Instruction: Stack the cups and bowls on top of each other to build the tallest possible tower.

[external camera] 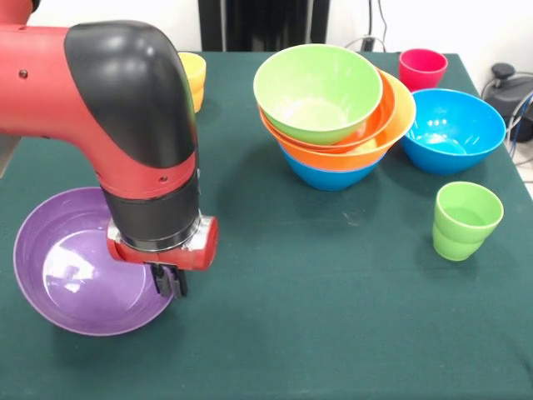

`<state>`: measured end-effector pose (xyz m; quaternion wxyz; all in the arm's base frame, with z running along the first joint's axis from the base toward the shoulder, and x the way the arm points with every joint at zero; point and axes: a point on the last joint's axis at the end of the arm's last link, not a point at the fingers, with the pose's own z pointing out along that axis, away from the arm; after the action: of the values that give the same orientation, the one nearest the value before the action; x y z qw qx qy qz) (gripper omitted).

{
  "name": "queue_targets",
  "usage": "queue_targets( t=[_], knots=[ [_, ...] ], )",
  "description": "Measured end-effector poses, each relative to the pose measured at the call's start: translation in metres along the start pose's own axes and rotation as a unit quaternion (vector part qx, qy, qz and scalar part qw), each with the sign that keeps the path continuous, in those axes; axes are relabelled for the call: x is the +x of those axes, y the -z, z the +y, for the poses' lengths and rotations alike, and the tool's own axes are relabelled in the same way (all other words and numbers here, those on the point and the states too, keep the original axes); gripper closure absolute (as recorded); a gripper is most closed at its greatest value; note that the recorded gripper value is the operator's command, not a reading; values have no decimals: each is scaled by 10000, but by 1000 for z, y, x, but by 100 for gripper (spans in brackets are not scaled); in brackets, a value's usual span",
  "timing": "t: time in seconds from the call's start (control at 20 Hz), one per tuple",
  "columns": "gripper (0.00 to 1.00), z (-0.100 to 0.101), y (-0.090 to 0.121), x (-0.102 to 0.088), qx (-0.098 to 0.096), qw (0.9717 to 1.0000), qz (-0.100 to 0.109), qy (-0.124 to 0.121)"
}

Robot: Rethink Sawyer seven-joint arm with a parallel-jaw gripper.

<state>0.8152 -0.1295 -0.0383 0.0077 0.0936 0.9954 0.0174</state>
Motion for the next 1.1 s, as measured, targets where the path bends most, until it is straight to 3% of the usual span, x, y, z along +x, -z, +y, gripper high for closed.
queue_targets(
  t=[0.5, 1.1],
  knots=[
    [100, -8, 27, -5, 119, 9999, -80, 16],
    [100, -11, 69, -13, 103, 9997, -198, -55]
  ],
)
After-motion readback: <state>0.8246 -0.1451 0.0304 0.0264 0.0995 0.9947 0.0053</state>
